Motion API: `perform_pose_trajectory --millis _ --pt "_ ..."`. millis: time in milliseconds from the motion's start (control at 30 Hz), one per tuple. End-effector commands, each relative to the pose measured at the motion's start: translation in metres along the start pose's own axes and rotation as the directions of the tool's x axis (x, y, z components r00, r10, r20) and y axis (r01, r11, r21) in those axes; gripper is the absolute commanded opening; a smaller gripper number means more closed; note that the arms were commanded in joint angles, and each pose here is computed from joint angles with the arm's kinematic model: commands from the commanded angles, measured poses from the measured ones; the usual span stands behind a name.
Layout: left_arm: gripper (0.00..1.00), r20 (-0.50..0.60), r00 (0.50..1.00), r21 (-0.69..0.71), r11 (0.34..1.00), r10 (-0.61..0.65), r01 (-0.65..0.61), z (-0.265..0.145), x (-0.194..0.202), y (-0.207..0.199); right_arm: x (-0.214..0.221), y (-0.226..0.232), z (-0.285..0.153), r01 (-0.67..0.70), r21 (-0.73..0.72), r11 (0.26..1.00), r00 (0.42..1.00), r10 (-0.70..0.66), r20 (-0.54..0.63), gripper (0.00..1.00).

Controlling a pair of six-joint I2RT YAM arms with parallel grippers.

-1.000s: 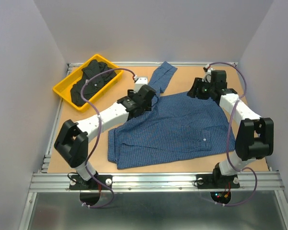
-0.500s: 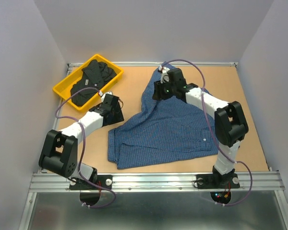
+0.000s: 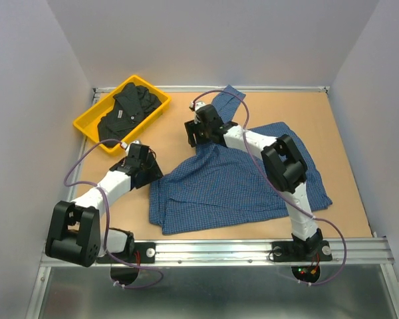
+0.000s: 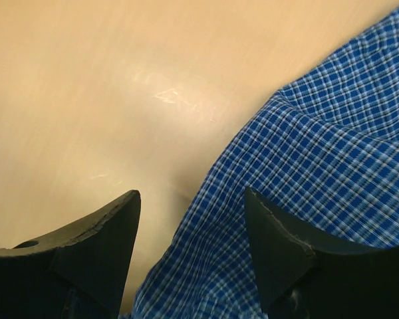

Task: Fold and stack the long sleeve shirts
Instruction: Fold the shirt

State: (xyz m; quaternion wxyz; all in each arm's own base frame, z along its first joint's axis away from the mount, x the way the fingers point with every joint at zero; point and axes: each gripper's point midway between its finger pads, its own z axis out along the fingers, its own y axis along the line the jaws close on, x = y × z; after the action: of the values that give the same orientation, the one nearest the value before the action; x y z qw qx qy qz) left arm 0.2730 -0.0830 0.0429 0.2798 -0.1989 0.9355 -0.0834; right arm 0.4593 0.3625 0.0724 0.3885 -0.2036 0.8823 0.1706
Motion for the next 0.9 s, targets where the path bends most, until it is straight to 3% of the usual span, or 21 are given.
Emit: perform_pose_trajectory --millis 0,267,400,500,567,667,700,867 --pt "0.70 0.016 0.998 0.037 0.997 -0.064 0.064 0.000 0.000 -0.001 -0.033 -0.007 0.013 -0.046 0.116 0.992 0.993 0.033 0.111 0.69" --pt "0.67 -0.021 0.997 0.021 0.997 -0.078 0.078 0.010 0.012 0.006 -0.016 -0.020 0.037 -0.066 0.192 0.979 0.994 0.049 0.093 0.62" --pt "0.63 -0.039 0.996 0.014 0.997 -0.081 0.082 0.013 0.018 0.008 -0.014 -0.021 0.043 -0.068 0.198 0.978 0.994 0.050 0.092 0.43" --pt "0.54 -0.052 0.996 0.008 0.997 -0.079 0.079 0.016 0.022 0.010 -0.014 -0.020 0.047 -0.067 0.191 0.979 0.994 0.050 0.092 0.30" --pt "0.38 -0.055 0.995 0.007 0.997 -0.079 0.079 0.017 0.022 0.009 -0.020 -0.014 0.047 -0.072 0.162 0.984 0.993 0.057 0.099 0.24" --pt "0.07 -0.045 0.996 0.017 0.997 -0.075 0.076 0.016 0.019 0.007 -0.035 0.004 0.041 -0.083 0.079 0.993 0.990 0.073 0.120 0.03" --pt "0.00 -0.040 0.996 0.021 0.997 -0.077 0.078 0.014 0.017 0.006 -0.042 0.007 0.039 -0.084 0.063 0.995 0.989 0.075 0.131 0.03" --pt "0.00 0.019 0.994 0.041 0.994 -0.105 0.104 0.000 0.004 0.003 -0.082 0.027 0.008 -0.114 -0.040 0.993 0.967 0.120 0.226 0.01"
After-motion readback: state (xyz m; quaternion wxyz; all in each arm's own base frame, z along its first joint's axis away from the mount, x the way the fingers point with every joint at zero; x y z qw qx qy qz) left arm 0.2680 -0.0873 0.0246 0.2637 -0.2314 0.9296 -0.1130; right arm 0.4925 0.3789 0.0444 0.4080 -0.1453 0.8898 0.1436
